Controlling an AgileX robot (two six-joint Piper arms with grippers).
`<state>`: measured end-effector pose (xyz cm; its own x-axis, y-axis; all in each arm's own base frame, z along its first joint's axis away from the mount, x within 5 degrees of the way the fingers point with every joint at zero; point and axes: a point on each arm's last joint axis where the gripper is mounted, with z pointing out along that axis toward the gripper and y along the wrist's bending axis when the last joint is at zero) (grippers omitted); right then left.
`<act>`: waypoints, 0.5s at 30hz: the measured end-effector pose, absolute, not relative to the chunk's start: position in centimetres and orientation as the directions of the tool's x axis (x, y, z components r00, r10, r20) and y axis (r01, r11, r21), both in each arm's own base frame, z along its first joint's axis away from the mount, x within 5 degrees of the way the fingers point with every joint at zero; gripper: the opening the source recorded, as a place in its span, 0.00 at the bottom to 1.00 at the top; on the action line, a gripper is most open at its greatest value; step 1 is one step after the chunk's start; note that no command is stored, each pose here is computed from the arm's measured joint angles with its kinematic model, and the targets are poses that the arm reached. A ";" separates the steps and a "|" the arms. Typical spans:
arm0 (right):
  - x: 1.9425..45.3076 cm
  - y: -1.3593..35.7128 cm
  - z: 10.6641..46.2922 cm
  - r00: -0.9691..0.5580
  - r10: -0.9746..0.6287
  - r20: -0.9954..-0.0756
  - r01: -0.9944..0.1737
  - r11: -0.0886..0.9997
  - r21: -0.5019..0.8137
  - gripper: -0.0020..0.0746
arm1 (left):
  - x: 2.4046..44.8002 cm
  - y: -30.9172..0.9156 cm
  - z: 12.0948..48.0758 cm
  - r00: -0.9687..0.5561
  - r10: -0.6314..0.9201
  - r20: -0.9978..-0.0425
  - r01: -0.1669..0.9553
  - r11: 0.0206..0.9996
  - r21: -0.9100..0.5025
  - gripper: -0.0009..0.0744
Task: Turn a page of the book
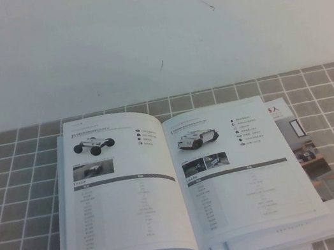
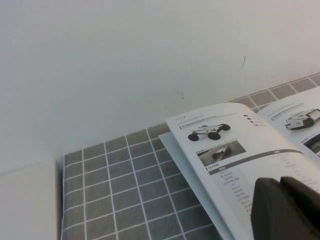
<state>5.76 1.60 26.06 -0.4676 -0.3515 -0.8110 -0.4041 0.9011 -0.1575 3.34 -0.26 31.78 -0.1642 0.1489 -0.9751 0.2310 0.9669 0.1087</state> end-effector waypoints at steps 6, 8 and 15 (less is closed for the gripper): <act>5.6 1.7 25.8 -0.497 -0.337 -0.800 -0.410 0.903 -0.126 0.02 | 3.3 -0.3 31.8 -0.165 0.145 -0.976 0.231 0.967 0.105 0.01; 5.6 1.7 25.8 -0.497 -0.337 -0.800 -0.410 0.903 -0.126 0.02 | 3.3 -0.3 31.8 -0.166 0.144 -0.976 0.232 0.967 0.103 0.01; 5.6 1.7 25.8 -0.499 -0.336 -0.799 -0.410 0.903 -0.124 0.02 | 3.3 -0.3 31.7 -0.163 0.143 -0.976 0.232 0.967 0.103 0.01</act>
<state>5.55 1.70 25.83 -0.4991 -0.3364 -0.7986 -0.4102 0.9035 -0.1242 3.30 -0.28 31.69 -0.1628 0.1430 -0.9762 0.2324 0.9672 0.1029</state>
